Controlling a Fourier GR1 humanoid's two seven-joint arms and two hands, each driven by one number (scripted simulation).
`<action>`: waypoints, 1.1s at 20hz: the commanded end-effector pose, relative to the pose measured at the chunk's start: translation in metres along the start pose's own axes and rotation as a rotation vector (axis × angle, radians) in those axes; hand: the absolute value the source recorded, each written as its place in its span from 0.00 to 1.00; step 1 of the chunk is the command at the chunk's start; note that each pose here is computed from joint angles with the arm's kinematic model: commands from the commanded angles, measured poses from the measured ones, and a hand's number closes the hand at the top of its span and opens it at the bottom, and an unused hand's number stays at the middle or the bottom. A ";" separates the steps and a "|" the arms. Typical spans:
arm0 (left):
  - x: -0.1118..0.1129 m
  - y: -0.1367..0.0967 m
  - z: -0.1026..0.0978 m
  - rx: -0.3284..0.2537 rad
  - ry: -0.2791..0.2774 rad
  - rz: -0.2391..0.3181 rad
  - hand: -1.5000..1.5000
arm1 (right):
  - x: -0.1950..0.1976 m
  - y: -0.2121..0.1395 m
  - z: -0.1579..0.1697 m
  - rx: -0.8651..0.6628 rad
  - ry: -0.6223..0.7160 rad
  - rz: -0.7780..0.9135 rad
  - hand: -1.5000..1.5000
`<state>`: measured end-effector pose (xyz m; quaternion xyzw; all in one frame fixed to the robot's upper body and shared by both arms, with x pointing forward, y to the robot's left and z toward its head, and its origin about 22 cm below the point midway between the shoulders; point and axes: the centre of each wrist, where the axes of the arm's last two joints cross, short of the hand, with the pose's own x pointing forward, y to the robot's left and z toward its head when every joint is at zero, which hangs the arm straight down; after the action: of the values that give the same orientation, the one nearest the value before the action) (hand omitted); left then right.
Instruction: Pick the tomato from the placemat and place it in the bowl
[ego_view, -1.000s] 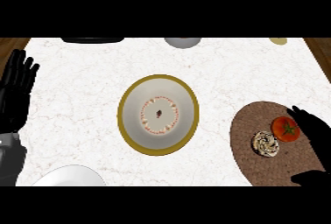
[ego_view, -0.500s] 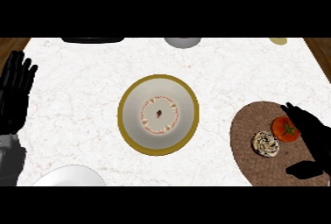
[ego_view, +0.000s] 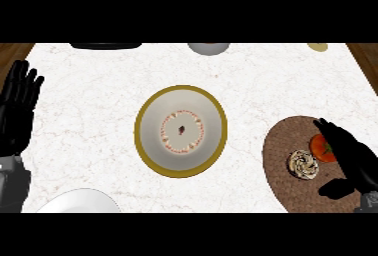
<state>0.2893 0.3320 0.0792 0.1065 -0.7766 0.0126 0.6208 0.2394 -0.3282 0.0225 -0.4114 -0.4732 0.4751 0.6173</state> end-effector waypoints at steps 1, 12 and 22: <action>0.014 -0.004 -0.005 -0.005 0.007 0.005 0.50 | -0.022 0.007 -0.010 0.018 0.051 -0.008 0.00; 0.013 0.009 0.007 -0.004 0.005 0.006 0.50 | -0.035 0.027 -0.006 -0.091 -0.046 0.048 1.00; 0.016 -0.030 -0.020 -0.080 -0.046 0.044 0.50 | -0.065 -0.082 -0.078 0.155 -0.288 0.205 1.00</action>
<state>0.3039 0.3173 0.0928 0.0857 -0.7859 0.0003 0.6123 0.3043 -0.3894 0.0413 -0.3765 -0.4862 0.5740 0.5407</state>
